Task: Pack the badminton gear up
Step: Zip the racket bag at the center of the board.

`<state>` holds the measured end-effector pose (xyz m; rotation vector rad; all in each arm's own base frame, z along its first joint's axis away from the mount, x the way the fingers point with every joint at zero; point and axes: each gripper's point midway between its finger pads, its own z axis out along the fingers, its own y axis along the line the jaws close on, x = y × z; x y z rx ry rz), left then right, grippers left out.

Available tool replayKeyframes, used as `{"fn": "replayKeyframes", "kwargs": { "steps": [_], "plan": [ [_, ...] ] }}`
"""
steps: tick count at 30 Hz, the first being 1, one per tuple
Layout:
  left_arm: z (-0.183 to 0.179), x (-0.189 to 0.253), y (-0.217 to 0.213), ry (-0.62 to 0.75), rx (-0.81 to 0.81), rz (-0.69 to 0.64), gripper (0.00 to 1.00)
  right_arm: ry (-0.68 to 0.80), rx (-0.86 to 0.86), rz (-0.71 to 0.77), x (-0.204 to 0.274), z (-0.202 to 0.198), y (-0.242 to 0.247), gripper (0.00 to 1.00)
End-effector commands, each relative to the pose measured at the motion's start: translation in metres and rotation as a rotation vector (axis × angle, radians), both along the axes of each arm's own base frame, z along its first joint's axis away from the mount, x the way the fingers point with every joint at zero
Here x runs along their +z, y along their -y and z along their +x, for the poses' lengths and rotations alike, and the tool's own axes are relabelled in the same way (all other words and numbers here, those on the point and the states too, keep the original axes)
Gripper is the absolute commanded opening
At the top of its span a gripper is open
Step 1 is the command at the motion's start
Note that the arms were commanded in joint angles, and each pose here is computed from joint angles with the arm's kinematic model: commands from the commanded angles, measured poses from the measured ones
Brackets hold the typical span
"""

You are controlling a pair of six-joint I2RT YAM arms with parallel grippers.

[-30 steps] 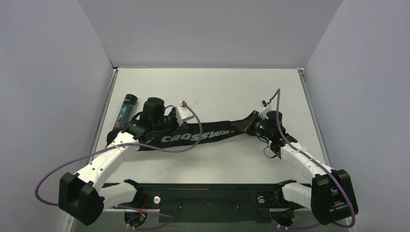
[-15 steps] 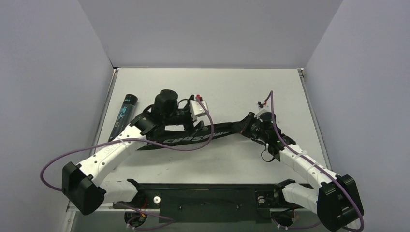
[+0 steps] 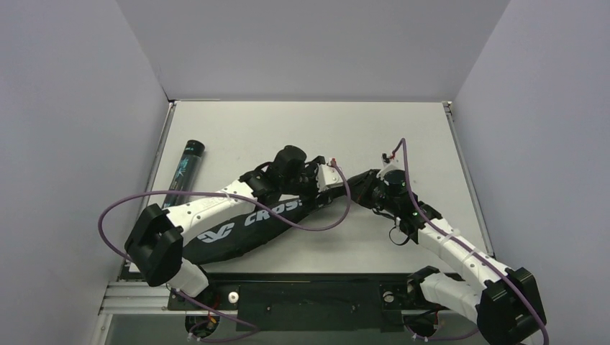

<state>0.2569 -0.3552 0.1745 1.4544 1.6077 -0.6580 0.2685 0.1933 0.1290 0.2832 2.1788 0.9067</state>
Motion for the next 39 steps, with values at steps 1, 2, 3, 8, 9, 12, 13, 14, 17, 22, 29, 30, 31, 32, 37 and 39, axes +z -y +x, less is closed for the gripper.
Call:
{"fn": "replayKeyframes", "kwargs": {
  "steps": [1, 2, 3, 8, 9, 12, 13, 14, 17, 22, 29, 30, 31, 32, 37, 39],
  "plan": [
    [0.007, 0.013, 0.017, 0.120, -0.006, -0.001, 0.87, 0.136, 0.015, 0.090, 0.058, 0.008, -0.016, 0.00],
    [0.010, 0.003, 0.014, 0.134, 0.022, 0.030, 0.87, 0.137, 0.018, 0.090, 0.059, 0.008, -0.017, 0.00],
    [0.009, 0.001, 0.017, 0.161, 0.016, 0.039, 0.87, 0.138, 0.025, 0.091, 0.059, 0.006, -0.018, 0.00],
    [0.006, -0.009, 0.019, 0.181, 0.006, 0.070, 0.87, 0.132, 0.044, 0.086, 0.060, 0.001, -0.023, 0.00],
    [0.005, -0.008, 0.021, 0.179, -0.004, 0.072, 0.87, 0.136, 0.048, 0.084, 0.062, 0.001, -0.024, 0.00],
    [0.000, -0.013, 0.017, 0.173, -0.032, 0.099, 0.74, 0.136, 0.047, 0.074, 0.063, 0.000, -0.023, 0.00],
    [-0.002, -0.014, 0.015, 0.174, -0.040, 0.108, 0.53, 0.143, 0.047, 0.075, 0.066, -0.001, -0.023, 0.00],
    [-0.003, -0.016, 0.013, 0.181, -0.051, 0.123, 0.40, 0.140, 0.046, 0.071, 0.066, -0.001, -0.022, 0.00],
    [-0.006, -0.019, 0.009, 0.178, -0.062, 0.141, 0.00, 0.150, 0.048, 0.060, 0.072, -0.001, -0.021, 0.00],
    [-0.018, -0.015, 0.006, 0.132, -0.095, 0.166, 0.02, 0.169, 0.047, 0.048, 0.088, -0.001, -0.019, 0.00],
    [-0.027, -0.005, 0.006, 0.121, -0.028, 0.162, 0.72, 0.178, 0.050, 0.052, 0.097, -0.003, -0.019, 0.00],
    [-0.026, -0.008, 0.003, 0.126, -0.013, 0.171, 0.78, 0.180, 0.050, 0.055, 0.098, -0.003, -0.018, 0.00],
    [-0.026, -0.008, 0.003, 0.135, -0.009, 0.172, 0.79, 0.182, 0.049, 0.057, 0.099, -0.003, -0.018, 0.00],
    [-0.026, -0.012, 0.000, 0.142, -0.002, 0.182, 0.80, 0.184, 0.049, 0.058, 0.100, -0.004, -0.018, 0.00],
    [-0.014, -0.015, -0.008, 0.193, 0.038, 0.202, 0.55, 0.191, 0.049, 0.061, 0.105, -0.006, -0.017, 0.00],
    [-0.005, -0.012, -0.011, 0.214, 0.061, 0.203, 0.13, 0.191, 0.050, 0.064, 0.107, -0.008, -0.016, 0.00]
  ]
}}
